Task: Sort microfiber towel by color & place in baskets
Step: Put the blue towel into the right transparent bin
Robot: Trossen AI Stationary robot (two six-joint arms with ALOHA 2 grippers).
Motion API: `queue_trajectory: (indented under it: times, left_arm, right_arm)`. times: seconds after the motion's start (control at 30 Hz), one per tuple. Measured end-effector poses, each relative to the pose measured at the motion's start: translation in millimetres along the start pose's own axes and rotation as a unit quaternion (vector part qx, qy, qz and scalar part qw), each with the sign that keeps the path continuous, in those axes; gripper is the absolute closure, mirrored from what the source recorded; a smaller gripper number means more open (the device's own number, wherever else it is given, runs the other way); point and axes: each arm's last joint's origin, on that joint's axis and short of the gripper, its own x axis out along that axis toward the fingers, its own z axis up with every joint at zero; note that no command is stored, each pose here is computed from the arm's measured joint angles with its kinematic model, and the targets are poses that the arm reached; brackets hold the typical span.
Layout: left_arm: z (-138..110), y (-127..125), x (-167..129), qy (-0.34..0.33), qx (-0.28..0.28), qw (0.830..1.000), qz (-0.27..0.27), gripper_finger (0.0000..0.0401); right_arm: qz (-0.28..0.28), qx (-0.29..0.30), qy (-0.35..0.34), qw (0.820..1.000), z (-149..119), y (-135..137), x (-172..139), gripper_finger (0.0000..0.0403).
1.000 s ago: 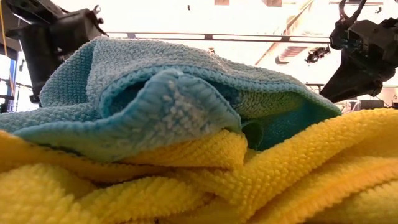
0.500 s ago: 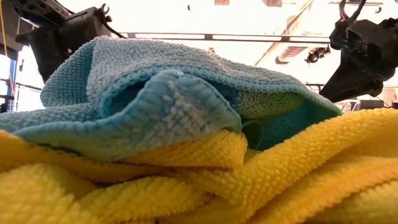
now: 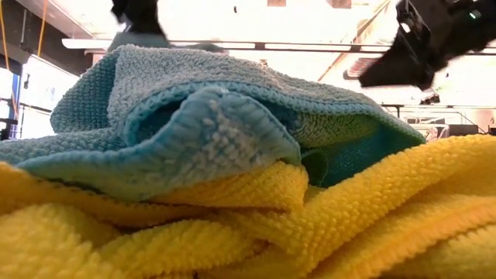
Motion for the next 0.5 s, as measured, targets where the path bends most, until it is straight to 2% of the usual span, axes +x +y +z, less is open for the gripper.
queue_trajectory:
  times: [0.1,0.23,0.4,0.5]
  left_arm:
    - [26.8,-3.5,-8.0,-0.035,0.027,0.999,0.002,0.0401]
    - [58.2,-9.1,3.1,-0.041,0.062,0.997,0.014,0.0401]
    - [94.7,-14.2,39.3,-0.019,0.091,0.996,0.006,0.0401]
    - [112.0,-14.7,66.0,0.007,0.104,0.995,-0.002,0.0401]
  right_arm:
    - [0.019,-0.037,-0.054,0.998,17.8,3.4,5.3,0.0266]
    - [0.06,-0.095,-0.125,0.986,41.5,4.2,10.4,0.0247]
    - [0.098,-0.15,-0.206,0.962,63.1,0.0,13.8,0.0207]
    - [0.104,-0.167,-0.222,0.955,68.0,-4.4,17.4,0.0184]
